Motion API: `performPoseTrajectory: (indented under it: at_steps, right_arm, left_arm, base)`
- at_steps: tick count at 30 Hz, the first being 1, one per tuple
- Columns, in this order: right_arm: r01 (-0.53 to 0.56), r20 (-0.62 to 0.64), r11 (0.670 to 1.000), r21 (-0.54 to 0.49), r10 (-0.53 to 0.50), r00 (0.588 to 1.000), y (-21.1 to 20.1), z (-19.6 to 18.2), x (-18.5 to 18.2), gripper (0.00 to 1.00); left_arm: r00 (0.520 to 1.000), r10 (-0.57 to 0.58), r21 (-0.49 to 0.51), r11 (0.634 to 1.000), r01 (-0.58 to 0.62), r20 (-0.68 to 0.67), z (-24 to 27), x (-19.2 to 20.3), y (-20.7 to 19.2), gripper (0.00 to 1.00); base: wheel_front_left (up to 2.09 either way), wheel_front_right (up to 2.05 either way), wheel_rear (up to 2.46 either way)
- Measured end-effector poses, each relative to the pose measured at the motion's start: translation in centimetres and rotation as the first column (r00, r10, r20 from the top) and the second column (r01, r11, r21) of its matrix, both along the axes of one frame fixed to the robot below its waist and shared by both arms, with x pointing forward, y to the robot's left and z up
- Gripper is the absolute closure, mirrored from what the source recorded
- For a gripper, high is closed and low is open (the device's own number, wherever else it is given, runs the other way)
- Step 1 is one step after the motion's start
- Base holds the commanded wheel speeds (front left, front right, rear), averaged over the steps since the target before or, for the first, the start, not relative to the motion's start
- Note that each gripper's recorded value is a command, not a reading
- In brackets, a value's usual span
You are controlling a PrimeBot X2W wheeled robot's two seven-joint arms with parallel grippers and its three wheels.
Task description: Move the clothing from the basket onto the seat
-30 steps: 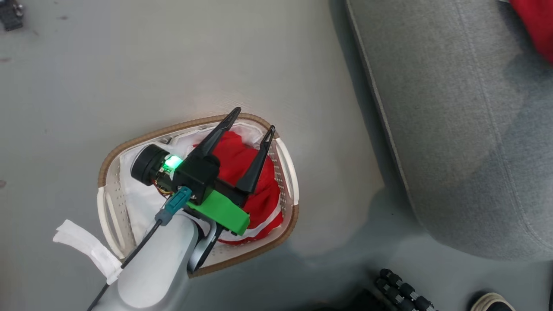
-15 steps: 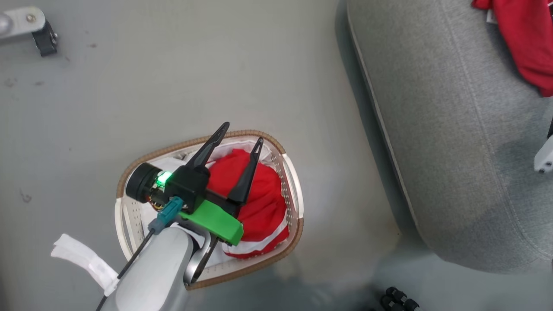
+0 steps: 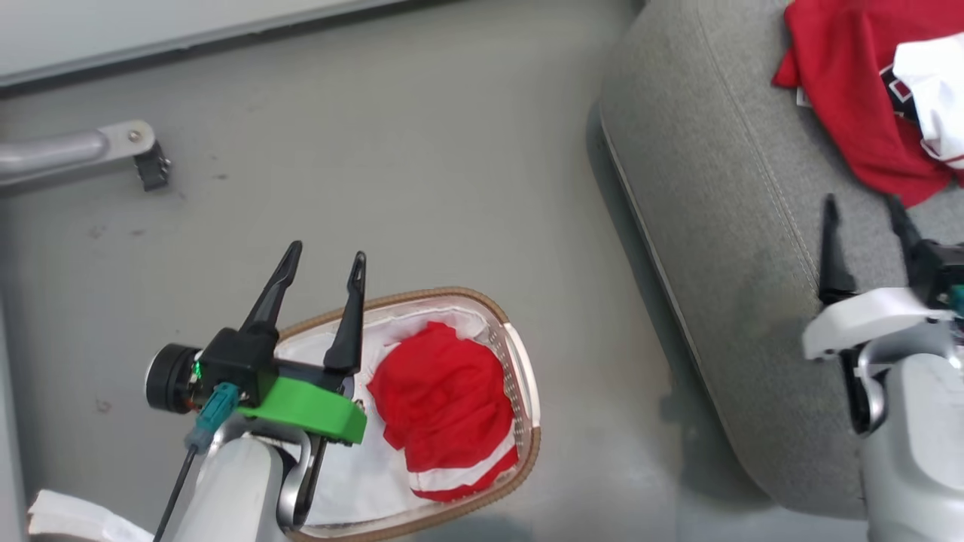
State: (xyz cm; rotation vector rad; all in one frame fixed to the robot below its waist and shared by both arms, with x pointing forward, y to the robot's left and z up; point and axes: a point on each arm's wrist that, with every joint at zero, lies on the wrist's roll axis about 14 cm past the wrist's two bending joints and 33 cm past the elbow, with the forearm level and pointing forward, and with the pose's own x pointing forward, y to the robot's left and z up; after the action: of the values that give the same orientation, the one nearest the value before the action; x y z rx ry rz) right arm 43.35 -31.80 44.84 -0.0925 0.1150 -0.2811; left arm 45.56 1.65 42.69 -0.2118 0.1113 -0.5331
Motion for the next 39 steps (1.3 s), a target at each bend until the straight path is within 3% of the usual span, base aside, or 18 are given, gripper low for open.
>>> performPoseTrajectory:
  at_steps: [6,16,25,32,39]
  right_arm:
    - [-0.168,0.097,0.983,0.071,0.161,0.982,6.6,2.1,2.3,0.0]
    - [-0.34,0.165,0.931,0.136,0.317,0.934,13.6,3.4,2.9,0.0]
    - [-0.384,0.169,0.902,0.198,0.354,0.92,15.8,3.2,0.6,0.0]
    - [-0.372,0.155,0.899,0.231,0.344,0.926,15.8,2.7,-1.4,0.0]
    - [-0.367,0.134,0.9,0.234,0.344,0.929,15.7,2.0,-2.8,0.0]
  left_arm:
    - [0.994,0.112,0.018,0.994,-0.112,0.011,1.0,-0.4,3.5,0.0]
    - [0.953,0.304,0.061,0.951,-0.303,-0.005,1.2,-2.4,10.1,0.0]
    - [0.911,0.411,0.065,0.91,-0.409,-0.021,1.5,-5.8,13.9,0.0]
    - [0.89,0.455,0.041,0.89,-0.454,-0.035,1.8,-8.1,15.0,0.0]
    - [0.892,0.45,0.029,0.893,-0.449,-0.038,1.9,-8.8,14.8,0.0]
  base:
    - [0.0,0.0,0.0]
    - [0.0,0.0,0.0]
    - [0.0,0.0,0.0]
    - [0.0,0.0,0.0]
    - [0.0,0.0,0.0]
